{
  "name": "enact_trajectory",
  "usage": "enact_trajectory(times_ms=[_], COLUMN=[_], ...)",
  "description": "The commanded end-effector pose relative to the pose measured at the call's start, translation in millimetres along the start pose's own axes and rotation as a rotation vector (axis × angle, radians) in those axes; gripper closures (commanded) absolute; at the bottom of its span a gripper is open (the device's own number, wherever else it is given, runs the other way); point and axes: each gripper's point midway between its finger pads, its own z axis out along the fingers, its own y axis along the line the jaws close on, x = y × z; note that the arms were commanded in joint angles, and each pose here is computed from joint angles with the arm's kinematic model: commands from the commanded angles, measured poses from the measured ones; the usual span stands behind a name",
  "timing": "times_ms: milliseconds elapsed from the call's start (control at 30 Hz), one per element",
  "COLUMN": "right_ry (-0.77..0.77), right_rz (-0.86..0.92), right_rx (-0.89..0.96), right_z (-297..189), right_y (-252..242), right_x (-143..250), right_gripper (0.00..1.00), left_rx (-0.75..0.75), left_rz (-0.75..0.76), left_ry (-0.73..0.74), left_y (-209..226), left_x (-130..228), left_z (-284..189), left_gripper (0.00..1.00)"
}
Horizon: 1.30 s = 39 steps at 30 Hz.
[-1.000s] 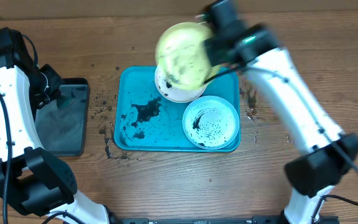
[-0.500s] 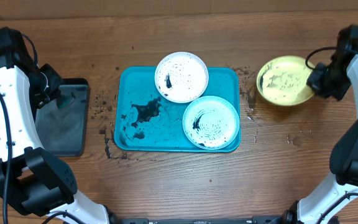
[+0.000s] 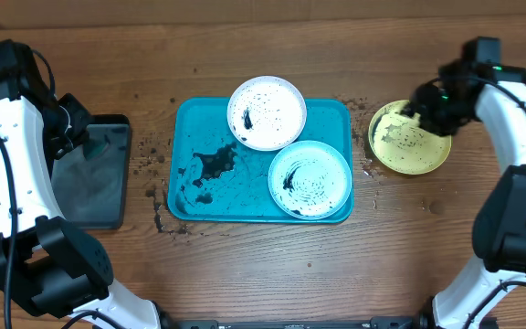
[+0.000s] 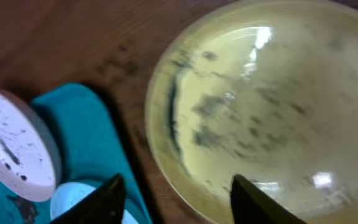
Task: Clean dirty plates on tray and stack at the side
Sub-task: 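Set the yellow plate on the table right of the tray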
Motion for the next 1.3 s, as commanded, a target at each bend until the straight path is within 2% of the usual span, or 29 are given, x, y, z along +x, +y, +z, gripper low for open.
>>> enact_trajectory(times_ms=[0,100,233,333,567,633,733,867,967,1100,1167,1233,1267], right_ry=[-0.02,-0.068,-0.167,-0.172,-0.28,-0.271,-0.247,-0.226,-0.196,-0.199,-0.172,-0.135,-0.114], right_rz=[-0.128,-0.172,-0.263,-0.334,-0.374,-0.39,-0.421,-0.441,-0.441,-0.442,-0.452,-0.467,-0.477], right_rx=[-0.132,-0.14,-0.055,-0.042,0.004,-0.037,-0.06,-0.024,-0.008,-0.011,-0.044,-0.083,-0.1], right_z=[10,20,43,64,103,115,129,148,163,161,160,158,158], right_y=[69,102,135,151,159,169,181,179,173,175,184,196,202], right_x=[8,10,13,23,6,11,25,39,46,45,52,63,70], right_gripper=[0.4,0.4,0.4,0.4,0.4,0.34,0.34,0.45,0.48,0.65,0.81,0.92,0.92], left_rx=[0.034,0.037,0.046,0.057,0.074,0.079,0.082,0.084,0.084,0.084,0.086,0.088,0.09], left_rz=[-0.009,0.002,0.033,0.06,0.119,0.131,0.147,0.158,0.158,0.157,0.157,0.163,0.169], left_ry=[-0.012,-0.011,-0.014,-0.022,-0.028,-0.029,-0.028,-0.026,-0.025,-0.026,-0.029,-0.027,-0.026], left_y=[-7,-11,-23,-34,-56,-61,-66,-68,-68,-68,-69,-71,-73], left_x=[-1,0,4,6,14,16,19,21,21,21,20,21,23], left_z=[-7,-6,-6,-5,-5,-5,-5,-5,-5,-5,-5,-5,-5], left_gripper=[0.96,0.96,0.96,0.96,0.96,0.96,0.96,0.96,0.96,0.96,0.96,0.96,0.96])
